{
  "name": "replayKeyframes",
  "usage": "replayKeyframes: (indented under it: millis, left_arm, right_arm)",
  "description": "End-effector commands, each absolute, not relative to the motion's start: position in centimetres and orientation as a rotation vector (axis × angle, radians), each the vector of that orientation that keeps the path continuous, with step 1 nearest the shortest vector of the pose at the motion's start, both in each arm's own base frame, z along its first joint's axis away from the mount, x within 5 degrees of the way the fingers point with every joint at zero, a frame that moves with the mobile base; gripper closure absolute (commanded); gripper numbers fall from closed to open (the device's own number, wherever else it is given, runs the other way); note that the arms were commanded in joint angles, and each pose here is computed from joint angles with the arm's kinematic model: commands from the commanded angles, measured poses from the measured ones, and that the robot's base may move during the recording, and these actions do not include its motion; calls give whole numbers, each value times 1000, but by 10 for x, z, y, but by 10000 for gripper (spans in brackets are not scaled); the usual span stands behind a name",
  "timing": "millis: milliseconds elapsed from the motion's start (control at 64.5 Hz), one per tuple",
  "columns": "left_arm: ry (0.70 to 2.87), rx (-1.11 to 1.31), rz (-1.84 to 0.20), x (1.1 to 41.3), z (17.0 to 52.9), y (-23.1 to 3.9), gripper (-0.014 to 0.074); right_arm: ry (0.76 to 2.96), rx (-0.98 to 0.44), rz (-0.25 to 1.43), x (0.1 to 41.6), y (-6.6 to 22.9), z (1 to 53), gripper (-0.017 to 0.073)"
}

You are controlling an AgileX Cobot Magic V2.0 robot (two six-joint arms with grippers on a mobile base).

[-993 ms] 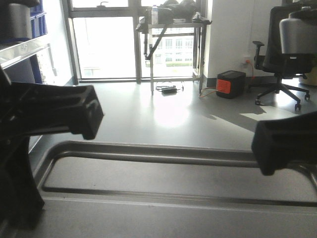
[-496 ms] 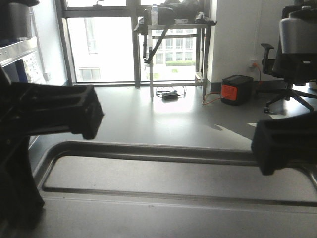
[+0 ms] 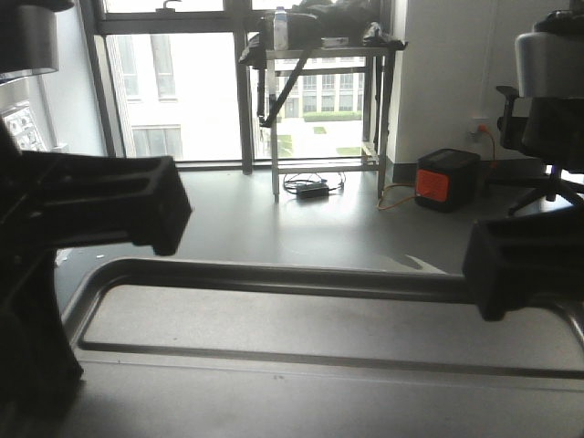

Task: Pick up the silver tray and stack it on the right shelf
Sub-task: 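Hold the tray with both grippers while the base turns away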

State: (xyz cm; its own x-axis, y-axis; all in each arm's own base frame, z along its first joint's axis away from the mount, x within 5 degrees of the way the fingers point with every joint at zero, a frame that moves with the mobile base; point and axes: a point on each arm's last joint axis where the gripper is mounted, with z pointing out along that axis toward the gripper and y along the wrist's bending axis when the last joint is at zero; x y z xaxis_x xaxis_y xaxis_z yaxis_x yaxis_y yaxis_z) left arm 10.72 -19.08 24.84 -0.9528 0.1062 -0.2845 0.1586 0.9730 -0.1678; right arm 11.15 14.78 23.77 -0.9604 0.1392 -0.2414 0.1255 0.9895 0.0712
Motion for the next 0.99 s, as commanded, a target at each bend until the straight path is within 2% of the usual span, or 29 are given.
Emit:
replayKeyframes:
  millis: [0, 977]
  left_arm:
    - [2822, 214, -78, 111, 255, -176, 686]
    - [2820, 215, -77, 111, 255, -176, 686]
  right_arm:
    - [2889, 211, -264, 108, 123, 244, 501]
    - [2889, 211, -264, 108, 123, 244, 501]
